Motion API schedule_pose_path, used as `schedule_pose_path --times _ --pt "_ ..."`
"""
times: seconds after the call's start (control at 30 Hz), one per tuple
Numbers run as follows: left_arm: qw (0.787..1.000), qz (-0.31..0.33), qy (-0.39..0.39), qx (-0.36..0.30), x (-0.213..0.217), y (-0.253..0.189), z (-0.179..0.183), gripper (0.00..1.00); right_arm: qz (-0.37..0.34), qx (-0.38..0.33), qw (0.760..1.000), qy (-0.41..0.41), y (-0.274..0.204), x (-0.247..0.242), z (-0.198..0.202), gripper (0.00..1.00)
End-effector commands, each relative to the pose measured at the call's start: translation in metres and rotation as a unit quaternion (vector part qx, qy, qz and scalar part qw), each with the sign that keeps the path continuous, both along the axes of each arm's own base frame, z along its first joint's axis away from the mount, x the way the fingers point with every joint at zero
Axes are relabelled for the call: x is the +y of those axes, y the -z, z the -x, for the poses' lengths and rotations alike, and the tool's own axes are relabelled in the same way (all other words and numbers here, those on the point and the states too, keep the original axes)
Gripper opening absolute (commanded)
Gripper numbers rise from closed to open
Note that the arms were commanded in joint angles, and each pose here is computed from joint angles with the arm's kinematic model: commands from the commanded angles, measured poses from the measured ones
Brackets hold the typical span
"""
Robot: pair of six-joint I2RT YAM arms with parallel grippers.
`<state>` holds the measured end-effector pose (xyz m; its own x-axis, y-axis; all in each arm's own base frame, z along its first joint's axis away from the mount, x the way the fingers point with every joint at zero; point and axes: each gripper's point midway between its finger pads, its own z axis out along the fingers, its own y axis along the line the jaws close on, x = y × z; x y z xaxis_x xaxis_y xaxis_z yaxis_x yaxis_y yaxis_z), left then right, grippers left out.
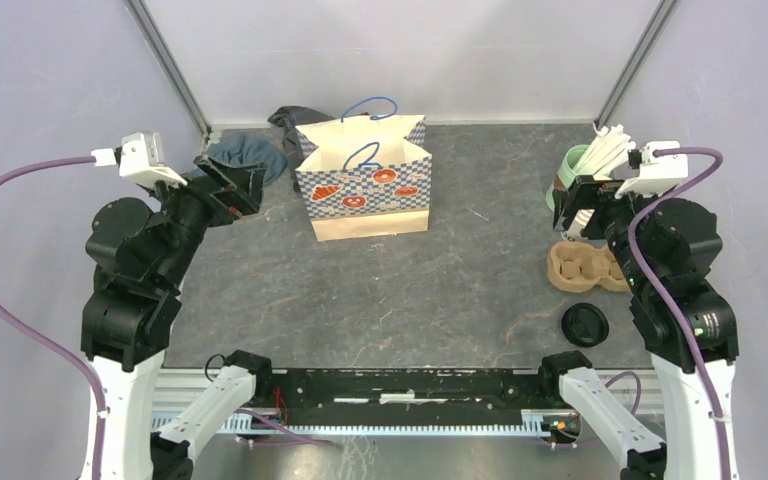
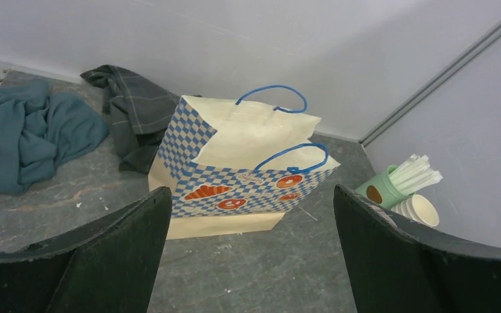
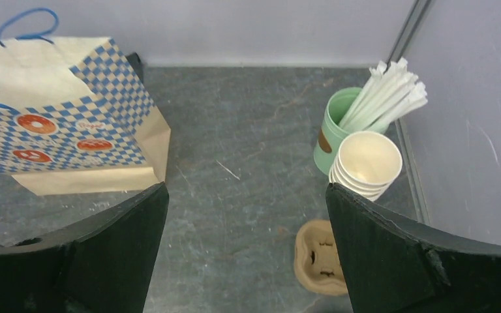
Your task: Pack the takeout coffee
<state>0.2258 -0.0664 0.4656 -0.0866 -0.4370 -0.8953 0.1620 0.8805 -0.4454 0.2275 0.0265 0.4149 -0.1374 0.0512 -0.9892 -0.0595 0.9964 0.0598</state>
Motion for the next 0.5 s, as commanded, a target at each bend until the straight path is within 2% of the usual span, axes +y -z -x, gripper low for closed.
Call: schedule_pose_path --times 0.0,0.33,0.47 --pt "0.999 -0.028 -0.013 -0.023 0.007 -0.001 -0.004 0.99 -0.001 0.025 1.0 0.0 0.017 -0.001 -0.003 0.98" --pt "0.999 -0.05 -0.008 0.012 0.002 0.027 -0.03 0.99 -0.004 0.084 0.996 -0.035 0.055 0.012 -0.028 0.98" --pt "0.998 -0.051 -0.009 0.026 -0.001 0.033 -0.044 0.99 0.015 0.127 0.992 -0.013 0.083 0.005 -0.05 0.98"
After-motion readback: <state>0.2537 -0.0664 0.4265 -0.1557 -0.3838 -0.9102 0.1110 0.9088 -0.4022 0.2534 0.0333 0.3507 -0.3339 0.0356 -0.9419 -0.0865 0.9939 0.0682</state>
